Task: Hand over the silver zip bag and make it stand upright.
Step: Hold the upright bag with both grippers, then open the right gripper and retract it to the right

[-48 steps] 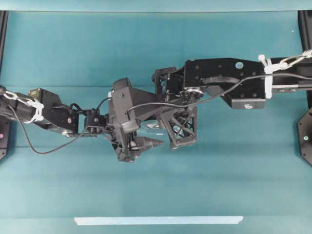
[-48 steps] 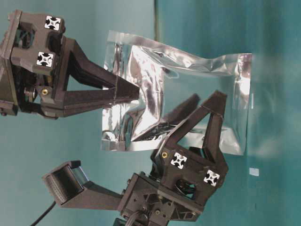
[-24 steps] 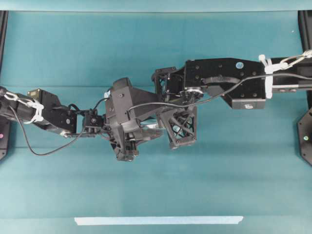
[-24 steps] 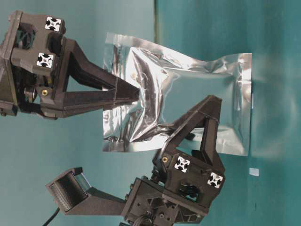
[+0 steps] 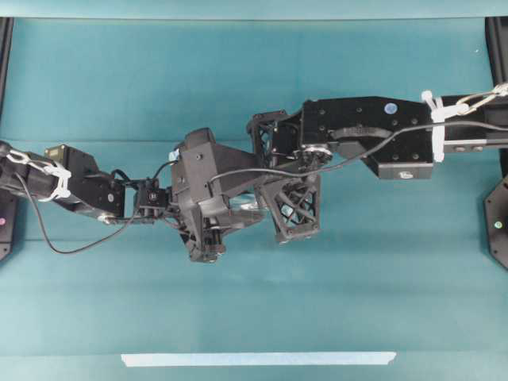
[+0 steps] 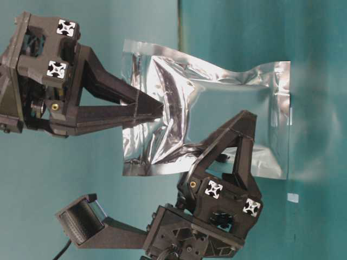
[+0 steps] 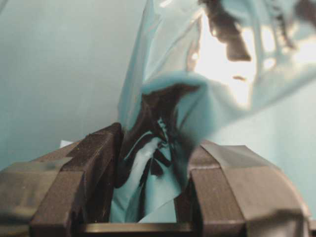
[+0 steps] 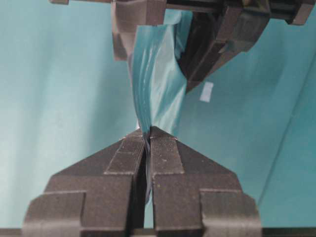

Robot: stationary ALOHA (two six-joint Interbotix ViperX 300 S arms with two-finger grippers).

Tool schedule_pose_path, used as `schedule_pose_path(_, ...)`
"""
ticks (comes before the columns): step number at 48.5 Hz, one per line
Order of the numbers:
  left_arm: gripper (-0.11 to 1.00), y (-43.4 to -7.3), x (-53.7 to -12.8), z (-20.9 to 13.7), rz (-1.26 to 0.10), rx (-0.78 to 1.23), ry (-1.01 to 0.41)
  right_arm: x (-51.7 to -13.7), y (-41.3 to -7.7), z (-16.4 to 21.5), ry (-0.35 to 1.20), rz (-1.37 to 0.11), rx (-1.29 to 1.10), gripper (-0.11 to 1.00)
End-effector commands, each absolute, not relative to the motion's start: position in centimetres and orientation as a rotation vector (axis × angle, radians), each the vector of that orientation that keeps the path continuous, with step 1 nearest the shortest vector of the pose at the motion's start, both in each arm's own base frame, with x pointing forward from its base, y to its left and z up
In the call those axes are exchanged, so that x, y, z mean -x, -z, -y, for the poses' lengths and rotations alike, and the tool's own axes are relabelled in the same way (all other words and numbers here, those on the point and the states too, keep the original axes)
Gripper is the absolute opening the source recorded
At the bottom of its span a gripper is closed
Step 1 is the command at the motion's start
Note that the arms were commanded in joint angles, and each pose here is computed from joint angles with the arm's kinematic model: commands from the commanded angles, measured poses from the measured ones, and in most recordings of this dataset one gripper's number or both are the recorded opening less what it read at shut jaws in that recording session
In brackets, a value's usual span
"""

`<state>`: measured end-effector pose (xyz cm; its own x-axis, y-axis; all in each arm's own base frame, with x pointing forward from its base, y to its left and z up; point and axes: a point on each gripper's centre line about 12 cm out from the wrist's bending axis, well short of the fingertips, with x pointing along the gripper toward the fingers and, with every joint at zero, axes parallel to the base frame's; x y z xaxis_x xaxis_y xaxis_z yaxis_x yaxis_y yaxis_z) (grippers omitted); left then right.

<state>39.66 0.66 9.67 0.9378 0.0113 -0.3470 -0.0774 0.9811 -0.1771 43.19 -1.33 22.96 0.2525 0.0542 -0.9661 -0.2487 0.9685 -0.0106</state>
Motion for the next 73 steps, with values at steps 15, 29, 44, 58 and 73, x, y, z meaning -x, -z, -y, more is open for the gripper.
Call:
schedule_pose_path(15, 0.31, -10.0, -39.9, -0.4, -0.345, 0.178, -0.035, -42.9, -23.2, 1.1, -0.203, -1.293, 0.157, 0.34)
schedule_pose_path(29, 0.30, -9.5, -39.7, -0.1, -0.389, 0.131, -0.024, -43.0, -23.3, 1.0, -0.200, -1.284, 0.163, 0.90)
schedule_pose_path(44, 0.28, -9.4, -39.7, -0.1, -0.395, 0.125, -0.023, -43.2, -24.6, 1.3, -0.145, -1.213, 0.114, 0.90)
schedule_pose_path(58, 0.28, -9.4, -39.6, -0.1, -0.399, 0.122, -0.022, -41.3, -26.7, 1.3, -0.103, -1.147, 0.072, 0.90)
schedule_pose_path(73, 0.28, -9.3, -39.5, -0.1, -0.402, 0.122, -0.022, -38.6, -28.7, 1.3, -0.046, -0.996, 0.018, 0.90)
